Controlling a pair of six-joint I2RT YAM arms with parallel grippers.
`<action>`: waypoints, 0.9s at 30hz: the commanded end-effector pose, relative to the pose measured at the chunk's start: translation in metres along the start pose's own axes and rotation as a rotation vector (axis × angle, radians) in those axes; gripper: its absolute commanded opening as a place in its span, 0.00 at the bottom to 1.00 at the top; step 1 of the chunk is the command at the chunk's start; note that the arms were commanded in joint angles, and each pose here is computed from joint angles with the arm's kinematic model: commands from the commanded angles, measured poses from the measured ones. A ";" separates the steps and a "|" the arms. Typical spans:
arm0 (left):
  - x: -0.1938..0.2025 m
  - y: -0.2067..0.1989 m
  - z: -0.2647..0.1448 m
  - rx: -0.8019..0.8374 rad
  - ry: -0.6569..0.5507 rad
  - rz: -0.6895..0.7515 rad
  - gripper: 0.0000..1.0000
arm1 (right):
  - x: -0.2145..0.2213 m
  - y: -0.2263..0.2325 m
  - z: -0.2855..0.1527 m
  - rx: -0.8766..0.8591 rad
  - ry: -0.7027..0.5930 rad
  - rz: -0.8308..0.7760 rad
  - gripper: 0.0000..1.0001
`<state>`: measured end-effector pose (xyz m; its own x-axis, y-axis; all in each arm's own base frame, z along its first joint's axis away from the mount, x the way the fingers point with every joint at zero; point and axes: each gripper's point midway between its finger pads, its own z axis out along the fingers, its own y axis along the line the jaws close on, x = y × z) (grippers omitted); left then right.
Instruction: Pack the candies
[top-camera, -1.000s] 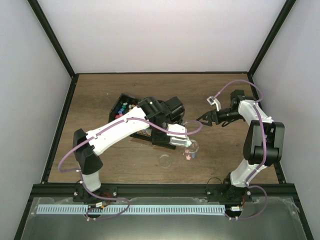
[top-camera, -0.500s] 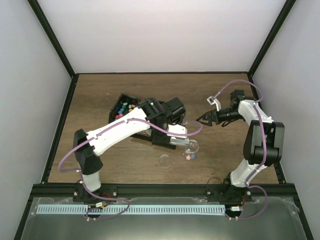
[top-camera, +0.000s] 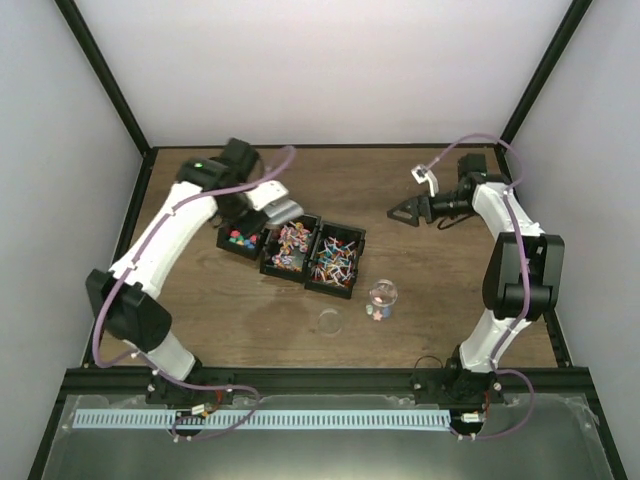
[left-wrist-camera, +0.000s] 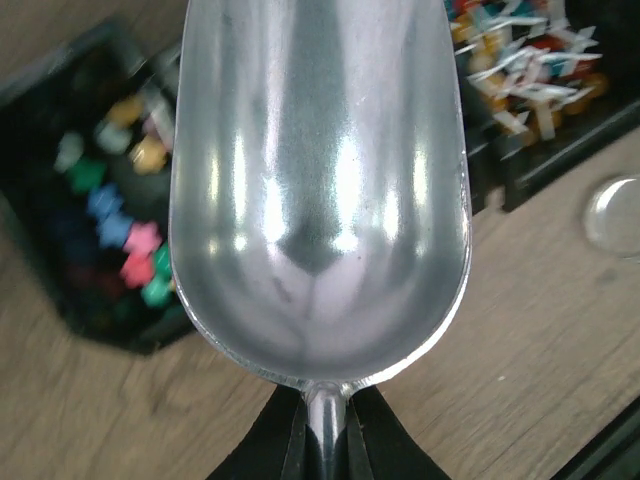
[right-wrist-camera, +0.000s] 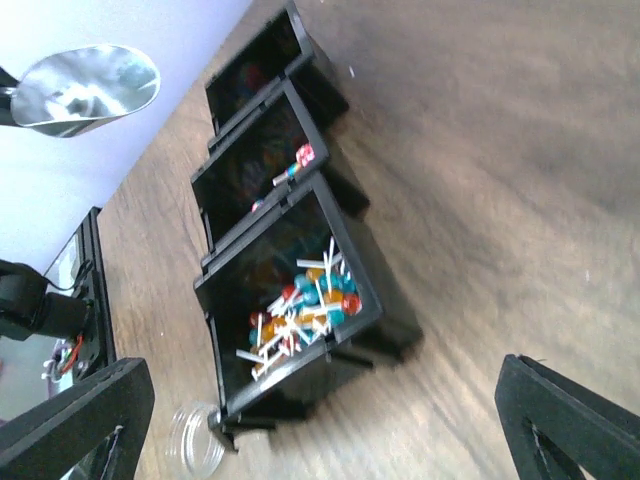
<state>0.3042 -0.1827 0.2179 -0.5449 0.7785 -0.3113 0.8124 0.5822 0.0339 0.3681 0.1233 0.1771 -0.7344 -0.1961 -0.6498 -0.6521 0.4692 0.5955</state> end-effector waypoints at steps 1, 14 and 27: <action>0.044 0.032 -0.011 -0.043 -0.014 -0.161 0.04 | -0.045 0.013 0.019 -0.037 -0.038 -0.120 0.96; 0.151 0.091 0.029 -0.208 0.194 -0.443 0.04 | -0.078 0.025 0.109 0.016 0.085 -0.402 0.97; 0.132 0.115 0.052 -0.217 0.311 -0.267 0.04 | -0.096 0.030 0.155 -0.002 0.096 -0.410 0.98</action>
<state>0.3256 -0.0234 0.1274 -0.8330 0.5508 -0.0521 0.5374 0.8279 0.1606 0.4297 0.2861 0.1738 -0.4275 -0.4731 -0.7704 -0.8984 0.3174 0.3036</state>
